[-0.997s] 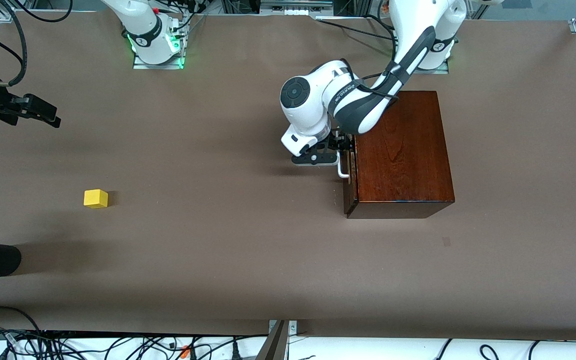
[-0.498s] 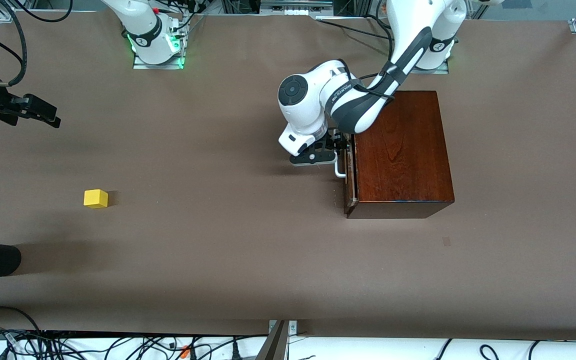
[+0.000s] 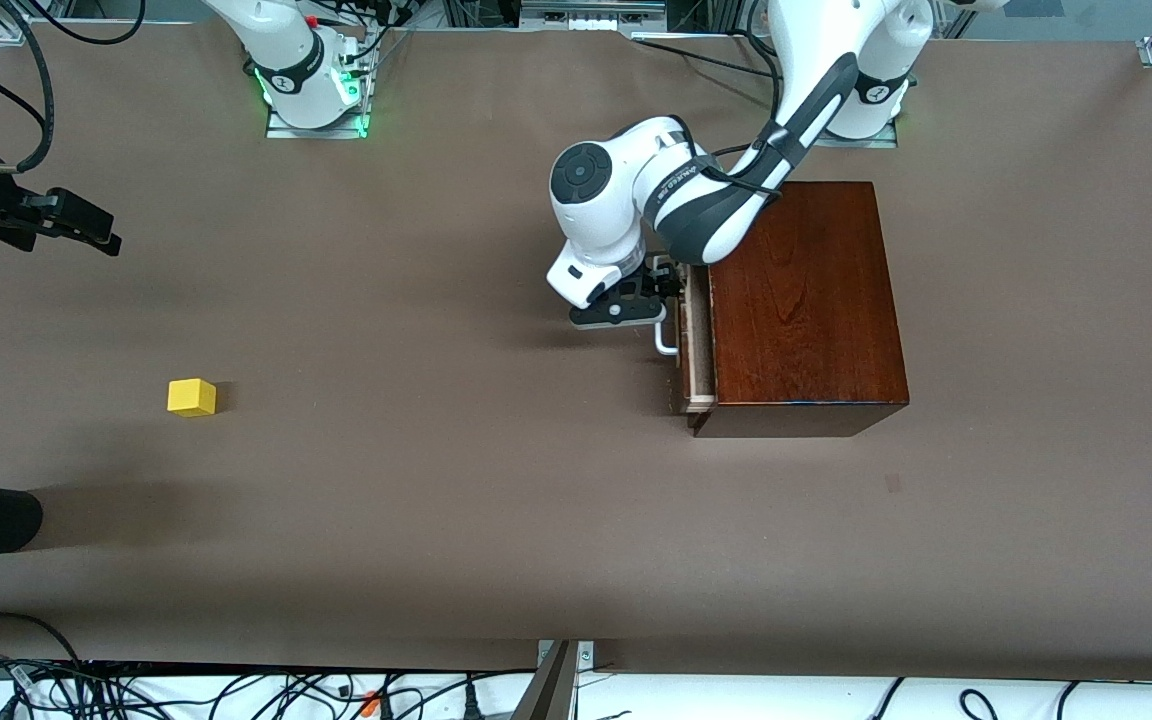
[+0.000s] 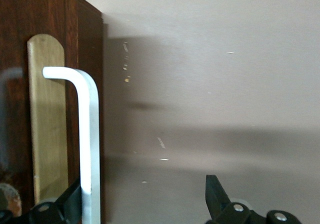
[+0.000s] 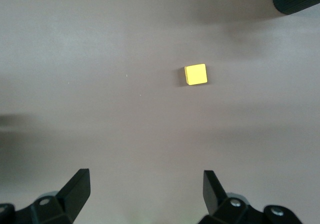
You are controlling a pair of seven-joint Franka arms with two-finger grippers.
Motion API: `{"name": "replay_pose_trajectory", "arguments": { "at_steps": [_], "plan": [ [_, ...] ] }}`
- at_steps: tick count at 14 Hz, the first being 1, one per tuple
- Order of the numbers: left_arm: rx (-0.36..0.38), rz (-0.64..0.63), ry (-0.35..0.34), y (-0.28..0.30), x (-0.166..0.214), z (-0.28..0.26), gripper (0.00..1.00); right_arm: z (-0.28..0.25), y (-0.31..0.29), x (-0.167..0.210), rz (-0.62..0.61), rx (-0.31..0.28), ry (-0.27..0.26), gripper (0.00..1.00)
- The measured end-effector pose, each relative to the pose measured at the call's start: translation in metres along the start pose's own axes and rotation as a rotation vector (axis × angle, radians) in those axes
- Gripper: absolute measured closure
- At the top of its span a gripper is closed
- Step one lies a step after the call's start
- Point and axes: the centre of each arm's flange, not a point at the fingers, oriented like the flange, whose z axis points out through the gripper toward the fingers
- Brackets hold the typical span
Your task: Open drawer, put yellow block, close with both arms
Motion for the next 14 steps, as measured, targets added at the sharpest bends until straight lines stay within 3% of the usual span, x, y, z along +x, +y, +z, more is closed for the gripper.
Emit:
{"name": "replay_pose_trajectory", "arguments": {
  "at_steps": [14],
  "plan": [
    [-0.087, -0.015, -0.013, 0.033, 0.003, -0.016, 0.00, -0.002, 0.001, 0.003, -0.001, -0.002, 0.027, 0.00]
  ]
}}
